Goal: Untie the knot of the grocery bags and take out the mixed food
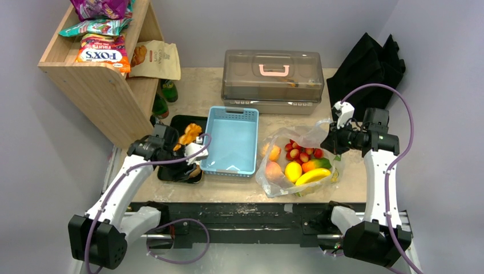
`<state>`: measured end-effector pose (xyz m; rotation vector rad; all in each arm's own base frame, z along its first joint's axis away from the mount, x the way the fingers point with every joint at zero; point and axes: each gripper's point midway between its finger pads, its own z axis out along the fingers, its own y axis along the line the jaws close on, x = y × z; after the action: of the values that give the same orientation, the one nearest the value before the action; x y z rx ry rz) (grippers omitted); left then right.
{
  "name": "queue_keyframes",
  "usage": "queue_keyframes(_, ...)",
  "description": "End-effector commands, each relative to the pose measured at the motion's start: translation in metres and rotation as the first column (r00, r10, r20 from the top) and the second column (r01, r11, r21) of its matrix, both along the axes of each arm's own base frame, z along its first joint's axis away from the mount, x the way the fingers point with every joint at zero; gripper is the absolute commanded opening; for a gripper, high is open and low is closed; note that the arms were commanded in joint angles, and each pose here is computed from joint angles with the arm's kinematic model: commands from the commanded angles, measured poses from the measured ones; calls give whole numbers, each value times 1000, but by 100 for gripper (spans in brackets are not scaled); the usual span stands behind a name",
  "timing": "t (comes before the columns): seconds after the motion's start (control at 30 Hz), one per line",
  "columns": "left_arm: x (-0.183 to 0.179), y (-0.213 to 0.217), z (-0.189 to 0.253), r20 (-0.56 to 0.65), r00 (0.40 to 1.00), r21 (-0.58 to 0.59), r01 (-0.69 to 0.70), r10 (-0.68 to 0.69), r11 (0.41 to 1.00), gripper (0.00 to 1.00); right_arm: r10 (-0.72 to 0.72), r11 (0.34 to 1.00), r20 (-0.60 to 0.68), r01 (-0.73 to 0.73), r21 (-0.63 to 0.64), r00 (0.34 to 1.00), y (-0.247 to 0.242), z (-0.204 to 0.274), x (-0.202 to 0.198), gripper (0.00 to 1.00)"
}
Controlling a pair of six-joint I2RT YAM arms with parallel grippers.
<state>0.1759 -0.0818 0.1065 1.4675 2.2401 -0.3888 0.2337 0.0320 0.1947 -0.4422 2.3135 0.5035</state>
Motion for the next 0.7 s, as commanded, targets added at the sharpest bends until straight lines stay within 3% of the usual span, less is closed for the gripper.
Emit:
queue_keyframes(0.0,11,-12,-11,99,990,-30,102,-99,994,43,17,1000,33,-18,17,999,5,8,1,0)
queue_keyframes(0.07,11,-9,-23,83,986,3,148,-148,989,35,19,1000,33,-19,10,999,4,8,1,0)
queue_keyframes(0.17,12,-5,-38,61,982,34,175,-177,984,33,18,1000,34,-18,4,999,3,9,1,0)
queue_keyframes(0.43,49,-5,-53,51,993,71,106,-110,992,40,17,1000,27,-17,-7,999,2,7,0,0)
queue_keyframes(0.67,81,-10,-42,85,994,63,69,-75,996,55,24,999,27,-23,-24,999,-1,8,3,0)
